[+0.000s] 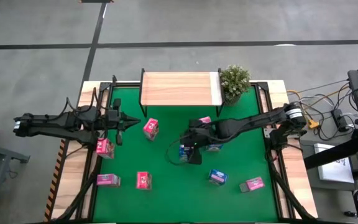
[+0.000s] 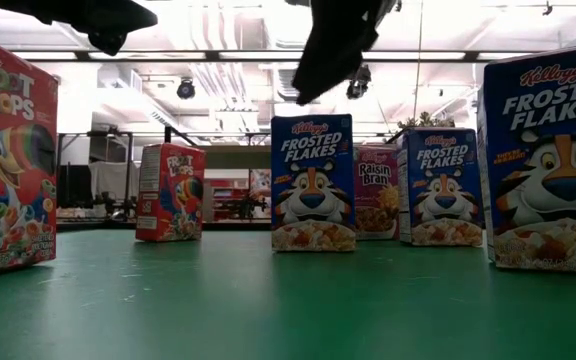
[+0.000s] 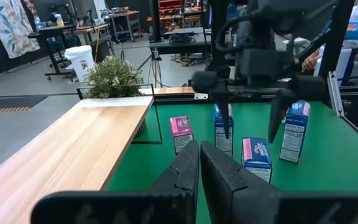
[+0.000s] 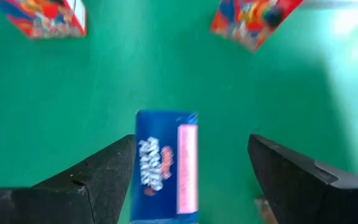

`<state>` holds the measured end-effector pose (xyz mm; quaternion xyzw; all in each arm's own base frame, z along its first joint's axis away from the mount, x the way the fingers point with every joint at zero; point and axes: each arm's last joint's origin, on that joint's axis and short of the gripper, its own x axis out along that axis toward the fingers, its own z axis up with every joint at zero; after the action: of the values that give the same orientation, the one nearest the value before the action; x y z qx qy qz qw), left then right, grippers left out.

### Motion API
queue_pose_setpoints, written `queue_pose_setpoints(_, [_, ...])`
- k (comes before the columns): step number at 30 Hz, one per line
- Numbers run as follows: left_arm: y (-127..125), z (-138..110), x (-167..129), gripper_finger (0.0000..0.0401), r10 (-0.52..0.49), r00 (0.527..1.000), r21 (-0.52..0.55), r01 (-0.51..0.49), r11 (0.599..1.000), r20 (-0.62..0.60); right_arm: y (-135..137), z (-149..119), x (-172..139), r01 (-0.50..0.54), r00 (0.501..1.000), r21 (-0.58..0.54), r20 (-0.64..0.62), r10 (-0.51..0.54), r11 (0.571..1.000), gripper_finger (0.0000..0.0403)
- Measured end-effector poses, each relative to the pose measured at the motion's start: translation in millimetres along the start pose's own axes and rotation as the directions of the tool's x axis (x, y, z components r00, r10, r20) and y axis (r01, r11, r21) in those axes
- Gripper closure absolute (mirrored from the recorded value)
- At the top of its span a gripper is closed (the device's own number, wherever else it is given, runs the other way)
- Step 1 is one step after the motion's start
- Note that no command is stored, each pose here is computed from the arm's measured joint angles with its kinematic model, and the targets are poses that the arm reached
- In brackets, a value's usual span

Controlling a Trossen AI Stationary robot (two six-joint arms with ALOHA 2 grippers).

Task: Stack cereal on shelf
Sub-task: Put the middle left blue cereal box on the shelf

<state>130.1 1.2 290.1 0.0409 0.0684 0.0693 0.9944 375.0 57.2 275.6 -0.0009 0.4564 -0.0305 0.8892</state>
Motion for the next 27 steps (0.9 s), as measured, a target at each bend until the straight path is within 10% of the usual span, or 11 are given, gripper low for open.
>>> queue_pose_setpoints(27, [-1, -2, 3, 0.0401, -0.001, 1.0, -0.002, 0.001, 1.0, -0.016, 15, -20, 33, -0.01, 0.978, 0.05, -0.207, 0.02, 0.999, 0.016])
